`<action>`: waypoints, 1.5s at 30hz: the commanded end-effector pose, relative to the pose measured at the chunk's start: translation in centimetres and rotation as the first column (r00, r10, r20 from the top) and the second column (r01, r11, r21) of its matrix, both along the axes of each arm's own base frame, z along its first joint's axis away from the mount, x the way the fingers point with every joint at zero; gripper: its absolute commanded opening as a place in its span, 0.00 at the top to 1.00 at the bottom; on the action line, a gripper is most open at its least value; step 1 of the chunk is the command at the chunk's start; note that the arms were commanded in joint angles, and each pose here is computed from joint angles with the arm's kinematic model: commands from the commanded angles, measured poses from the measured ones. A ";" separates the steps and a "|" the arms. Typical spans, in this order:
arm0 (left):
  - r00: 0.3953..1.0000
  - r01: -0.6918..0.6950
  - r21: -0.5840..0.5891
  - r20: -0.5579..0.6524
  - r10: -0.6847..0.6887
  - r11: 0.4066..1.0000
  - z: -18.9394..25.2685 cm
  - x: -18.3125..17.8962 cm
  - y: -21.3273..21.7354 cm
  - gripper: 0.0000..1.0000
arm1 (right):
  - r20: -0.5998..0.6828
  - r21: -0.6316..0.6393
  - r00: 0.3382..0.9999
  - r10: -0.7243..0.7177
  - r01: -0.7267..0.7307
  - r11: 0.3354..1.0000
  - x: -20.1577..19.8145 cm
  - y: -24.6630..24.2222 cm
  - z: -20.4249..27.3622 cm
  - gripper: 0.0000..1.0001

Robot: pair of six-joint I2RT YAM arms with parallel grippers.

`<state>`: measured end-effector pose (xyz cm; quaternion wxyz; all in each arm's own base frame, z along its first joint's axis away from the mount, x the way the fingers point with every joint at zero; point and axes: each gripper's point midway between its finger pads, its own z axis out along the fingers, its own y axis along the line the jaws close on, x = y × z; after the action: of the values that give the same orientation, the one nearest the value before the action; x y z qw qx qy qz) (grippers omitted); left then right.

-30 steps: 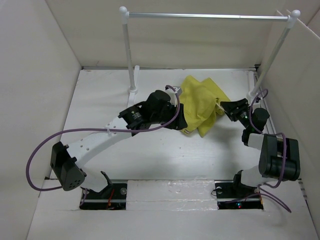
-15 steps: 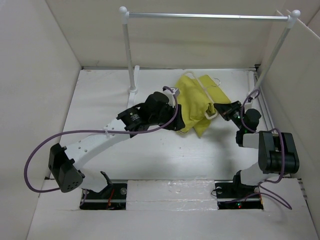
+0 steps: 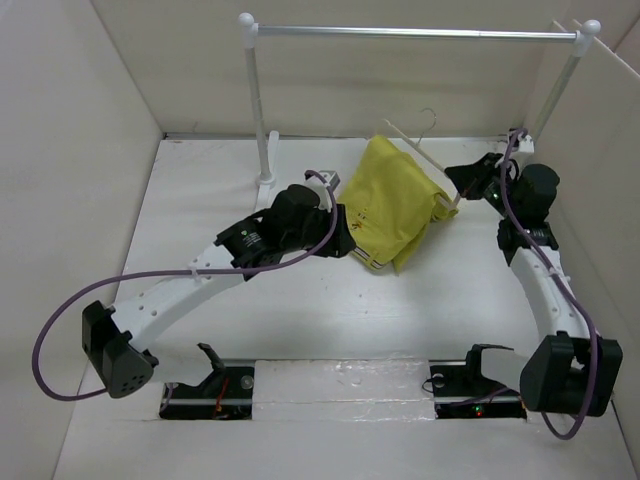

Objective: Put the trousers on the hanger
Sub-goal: Hang the hanger with trousers onto the clothesline

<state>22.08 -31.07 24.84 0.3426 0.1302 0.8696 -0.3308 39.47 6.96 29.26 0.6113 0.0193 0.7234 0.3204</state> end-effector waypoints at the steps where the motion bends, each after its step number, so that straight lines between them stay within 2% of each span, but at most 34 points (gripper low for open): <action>1: 0.999 -0.022 -0.042 0.047 0.024 0.999 1.8 0.6 0.1 0.59 | 0.107 -0.133 0.994 -0.010 0.024 0.991 -1.2 -0.4 3.9 1.00; 3: 0.997 -0.048 -0.056 0.050 0.050 0.997 2.4 1.5 -0.6 0.57 | 0.083 -0.174 0.997 0.001 0.013 0.985 -2.0 -0.2 3.9 1.00; 5: 0.993 -0.075 -0.151 0.075 0.087 0.986 5.9 3.0 -1.9 0.52 | 0.091 -0.218 0.996 0.023 -0.003 0.976 -2.4 0.3 4.1 1.00; 6: 0.993 -0.103 -0.199 0.037 0.113 0.975 6.2 4.1 -2.6 0.45 | 0.077 -0.223 0.997 0.020 -0.002 0.975 -3.0 0.3 3.9 1.00; 7: 0.991 -0.088 -0.295 0.067 0.112 0.952 9.1 4.8 -3.9 0.43 | 0.075 -0.225 0.997 0.020 -0.003 0.974 -3.2 0.5 3.7 1.00; 9: 0.995 -0.090 -0.366 0.002 0.098 0.926 9.0 6.1 -6.3 0.40 | 0.056 -0.230 0.998 0.012 0.001 0.973 -3.6 0.4 2.3 1.00; 10: 0.996 -0.062 -0.435 0.034 0.085 0.898 11.4 6.8 -7.6 0.40 | 0.054 -0.229 0.998 0.028 -0.015 0.973 -4.0 0.9 2.0 1.00; 11: 0.997 -0.057 -0.451 0.026 0.077 0.891 11.7 7.3 -8.5 0.40 | 0.050 -0.229 0.998 0.028 -0.016 0.973 -4.1 0.9 1.7 1.00; 12: 0.997 -0.070 -0.431 -0.017 0.069 0.900 9.6 8.5 -10.1 0.39 | 0.036 -0.227 0.999 0.028 -0.019 0.974 -4.3 0.9 0.9 1.00; 13: 0.998 -0.064 -0.460 -0.014 0.064 0.885 11.3 9.1 -11.0 0.39 | 0.039 -0.226 0.999 0.037 -0.027 0.974 -4.6 1.2 0.8 1.00; 14: 0.997 -0.078 -0.453 -0.030 0.072 0.888 11.0 9.8 -11.7 0.39 | 0.037 -0.222 0.999 0.037 -0.027 0.975 -4.7 1.3 0.7 1.00; 15: 0.994 -0.103 -0.415 -0.073 0.079 0.904 8.4 11.0 -12.9 0.38 | 0.034 -0.223 0.998 0.047 -0.039 0.974 -4.9 1.6 0.3 1.00; 16: 0.993 -0.105 -0.434 -0.085 0.076 0.895 9.1 11.3 -13.6 0.38 | 0.033 -0.223 0.998 0.046 -0.037 0.974 -5.0 1.6 0.3 1.00; 18: 0.990 -0.117 -0.418 -0.126 0.070 0.901 7.0 12.3 -15.0 0.37 | 0.038 -0.223 0.998 0.058 -0.048 0.974 -5.3 2.0 0.4 1.00; 20: 0.989 -0.120 -0.434 -0.131 0.069 0.893 7.5 12.9 -15.7 0.35 | 0.042 -0.226 0.997 0.066 -0.055 0.973 -5.5 2.3 0.4 1.00; 21: 0.985 -0.120 -0.411 -0.162 0.057 0.904 5.9 12.8 -16.8 0.34 | 0.044 -0.226 0.996 0.075 -0.064 0.972 -5.6 2.6 0.4 1.00; 23: 0.980 -0.128 -0.401 -0.191 0.054 0.907 6.0 13.2 -17.4 0.34 | 0.045 -0.229 0.996 0.080 -0.068 0.971 -5.8 2.9 0.3 1.00; 24: 0.973 -0.144 -0.366 -0.221 0.065 0.919 4.1 13.6 -17.9 0.33 | 0.048 -0.230 0.995 0.088 -0.075 0.970 -6.0 3.1 0.4 1.00; 27: 0.965 -0.178 -0.335 -0.245 0.097 0.925 3.3 14.4 -18.2 0.33 | 0.035 -0.256 0.996 0.084 -0.072 0.964 -6.3 3.1 0.2 1.00; 30: 0.958 -0.206 -0.359 -0.264 0.113 0.910 3.0 14.9 -18.6 0.34 | 0.032 -0.273 0.995 0.093 -0.081 0.959 -7.0 3.1 -0.1 1.00; 31: 0.957 -0.206 -0.370 -0.270 0.108 0.906 2.8 15.0 -18.8 0.35 | 0.029 -0.266 0.993 0.111 -0.100 0.959 -7.3 3.5 -0.3 1.00; 32: 0.948 -0.217 -0.364 -0.299 0.108 0.906 1.7 15.1 -19.3 0.61 | 0.009 -0.260 0.991 0.130 -0.124 0.958 -8.0 4.0 -1.2 1.00; 33: 0.948 -0.218 -0.364 -0.299 0.108 0.906 1.7 15.1 -19.3 0.61 | 0.009 -0.260 0.991 0.131 -0.124 0.958 -8.1 4.0 -1.2 1.00; 34: 0.950 -0.215 -0.376 -0.293 0.105 0.902 1.8 15.0 -19.2 0.81 | -0.002 -0.281 0.990 0.142 -0.137 0.950 -8.8 4.2 -1.5 1.00; 36: 0.951 -0.214 -0.381 -0.290 0.104 0.899 2.0 15.0 -19.2 1.00 | -0.027 -0.285 0.990 0.142 -0.144 0.948 -9.2 4.1 -2.2 1.00; 38: 0.952 -0.215 -0.387 -0.289 0.103 0.897 1.9 14.7 -18.8 1.00 | -0.031 -0.282 0.988 0.154 -0.156 0.947 -9.6 4.2 -2.5 0.97; 39: 0.951 -0.216 -0.383 -0.292 0.104 0.898 1.5 14.5 -18.7 1.00 | -0.045 -0.281 0.985 0.166 -0.172 0.944 -9.7 4.4 -3.1 0.82; 42: 0.955 -0.212 -0.401 -0.278 0.102 0.891 2.1 14.1 -18.1 1.00 | -0.088 -0.286 0.973 0.212 -0.229 0.931 -9.9 4.9 -4.4 0.49; 45: 0.963 -0.190 -0.412 -0.257 0.087 0.891 3.0 13.2 -17.9 1.00 | -0.109 -0.291 0.958 0.267 -0.287 0.913 -9.6 5.6 -5.1 0.40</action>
<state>35.59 -49.54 19.23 0.2138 -0.0831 0.8677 -0.4411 30.03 11.36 24.11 0.5409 -0.1288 0.7873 0.2663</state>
